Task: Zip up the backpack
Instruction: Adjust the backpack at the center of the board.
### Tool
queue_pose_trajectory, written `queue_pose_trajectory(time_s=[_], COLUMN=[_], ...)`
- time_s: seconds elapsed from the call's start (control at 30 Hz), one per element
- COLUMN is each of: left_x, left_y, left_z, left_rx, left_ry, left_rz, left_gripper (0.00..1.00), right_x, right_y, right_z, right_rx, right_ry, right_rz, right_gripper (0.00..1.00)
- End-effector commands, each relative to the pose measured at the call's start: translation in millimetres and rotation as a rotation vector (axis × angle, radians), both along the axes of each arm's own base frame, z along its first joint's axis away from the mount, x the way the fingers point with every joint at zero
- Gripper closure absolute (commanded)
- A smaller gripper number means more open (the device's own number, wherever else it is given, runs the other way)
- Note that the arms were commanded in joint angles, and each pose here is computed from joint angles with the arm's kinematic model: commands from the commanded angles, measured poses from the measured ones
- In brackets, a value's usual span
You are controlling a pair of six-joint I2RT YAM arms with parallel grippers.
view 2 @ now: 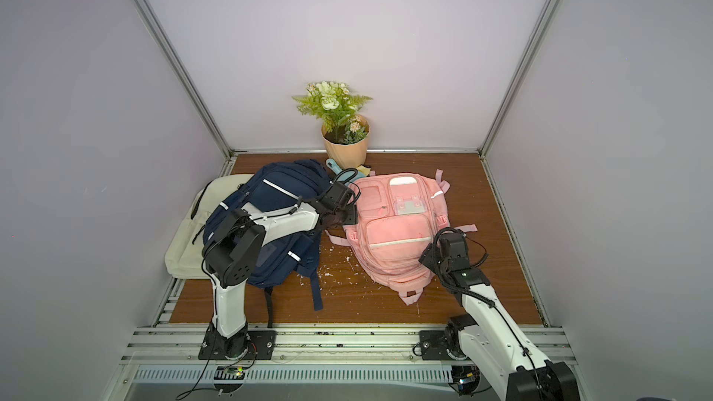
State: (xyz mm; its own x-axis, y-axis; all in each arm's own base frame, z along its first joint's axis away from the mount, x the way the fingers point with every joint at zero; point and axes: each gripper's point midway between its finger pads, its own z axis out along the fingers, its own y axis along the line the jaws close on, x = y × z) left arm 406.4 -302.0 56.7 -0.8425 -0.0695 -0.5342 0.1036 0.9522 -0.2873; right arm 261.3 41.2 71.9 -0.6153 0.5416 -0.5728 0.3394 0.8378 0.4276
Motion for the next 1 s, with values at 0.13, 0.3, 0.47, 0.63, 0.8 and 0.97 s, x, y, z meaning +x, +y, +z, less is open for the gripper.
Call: queue_pose_trajectory(time_s=[0.13, 0.3, 0.47, 0.63, 0.8, 0.97], left_x=[-11, -42, -82, -117, -134, -139], left_y=[-28, -45, -37, -13, 1, -13], left_z=[47, 115, 159, 167, 143, 117], left_rx=[-0.008, -0.082, -0.131, -0.214, -0.302, -0.372], left_ry=[-0.106, -0.239, -0.336, -0.351, -0.283, -0.185], left_rz=[-0.082, -0.117, -0.093, -0.038, 0.022, 0.034], left_gripper=[0.69, 0.93, 0.98, 0.98, 0.97, 0.97], right_x=[1, 17, 42, 74, 114, 144], right_y=[4, -7, -11, -3, 16, 33], right_z=[-7, 15, 50, 90, 100, 95], right_rx=[0.015, -0.058, -0.113, -0.14, -0.127, -0.145], right_ry=[0.038, -0.01, -0.077, -0.173, -0.19, -0.194], right_rz=[0.006, -0.011, -0.007, 0.035, 0.101, 0.167], right_gripper=[0.58, 0.77, 0.88, 0.89, 0.91, 0.87])
